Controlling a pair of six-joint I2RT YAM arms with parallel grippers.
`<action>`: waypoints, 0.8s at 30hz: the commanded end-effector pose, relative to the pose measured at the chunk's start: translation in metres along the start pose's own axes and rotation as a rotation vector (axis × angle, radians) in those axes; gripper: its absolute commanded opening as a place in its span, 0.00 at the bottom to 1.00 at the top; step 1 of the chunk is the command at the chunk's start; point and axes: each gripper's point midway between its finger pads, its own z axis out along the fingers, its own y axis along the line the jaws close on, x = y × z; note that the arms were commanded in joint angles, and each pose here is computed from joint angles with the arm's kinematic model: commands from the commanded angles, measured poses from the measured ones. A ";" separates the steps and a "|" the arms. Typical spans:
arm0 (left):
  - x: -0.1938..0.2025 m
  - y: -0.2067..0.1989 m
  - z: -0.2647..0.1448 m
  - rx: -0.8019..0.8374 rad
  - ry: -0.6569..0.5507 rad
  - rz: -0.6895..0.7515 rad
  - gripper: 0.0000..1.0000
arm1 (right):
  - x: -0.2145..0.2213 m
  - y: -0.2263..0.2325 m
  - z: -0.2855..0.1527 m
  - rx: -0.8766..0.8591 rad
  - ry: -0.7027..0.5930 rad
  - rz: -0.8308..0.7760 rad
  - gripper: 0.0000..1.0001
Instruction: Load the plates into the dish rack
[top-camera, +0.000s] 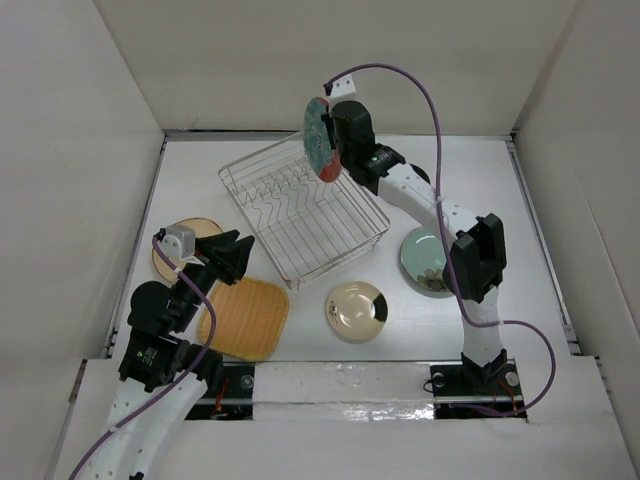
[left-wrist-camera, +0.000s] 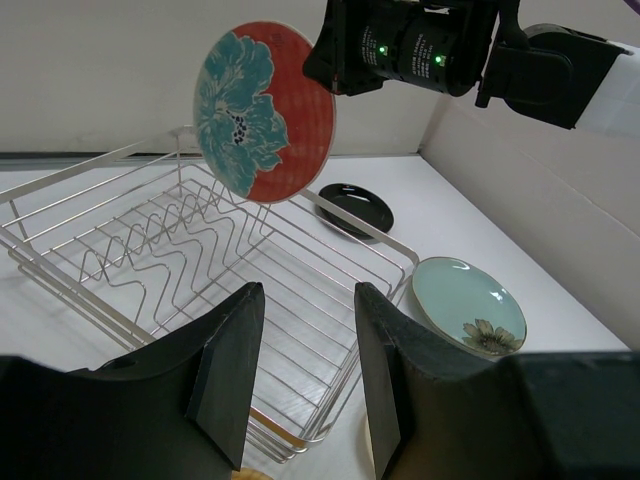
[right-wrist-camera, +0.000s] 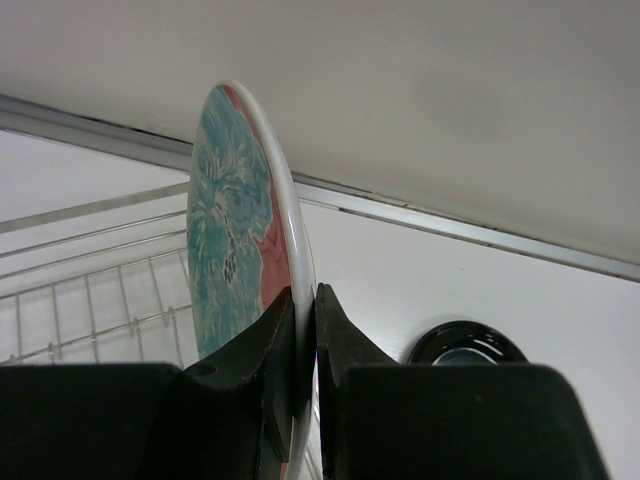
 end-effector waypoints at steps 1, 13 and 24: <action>-0.017 -0.007 -0.001 0.026 -0.053 0.018 0.38 | -0.132 -0.051 -0.040 0.109 -0.347 0.169 0.00; -0.016 -0.006 0.000 0.021 -0.048 0.017 0.38 | -0.108 -0.036 -0.010 0.117 -0.296 0.015 0.00; -0.016 -0.007 0.000 0.025 -0.050 0.019 0.39 | -0.049 -0.004 0.002 0.038 -0.201 -0.022 0.00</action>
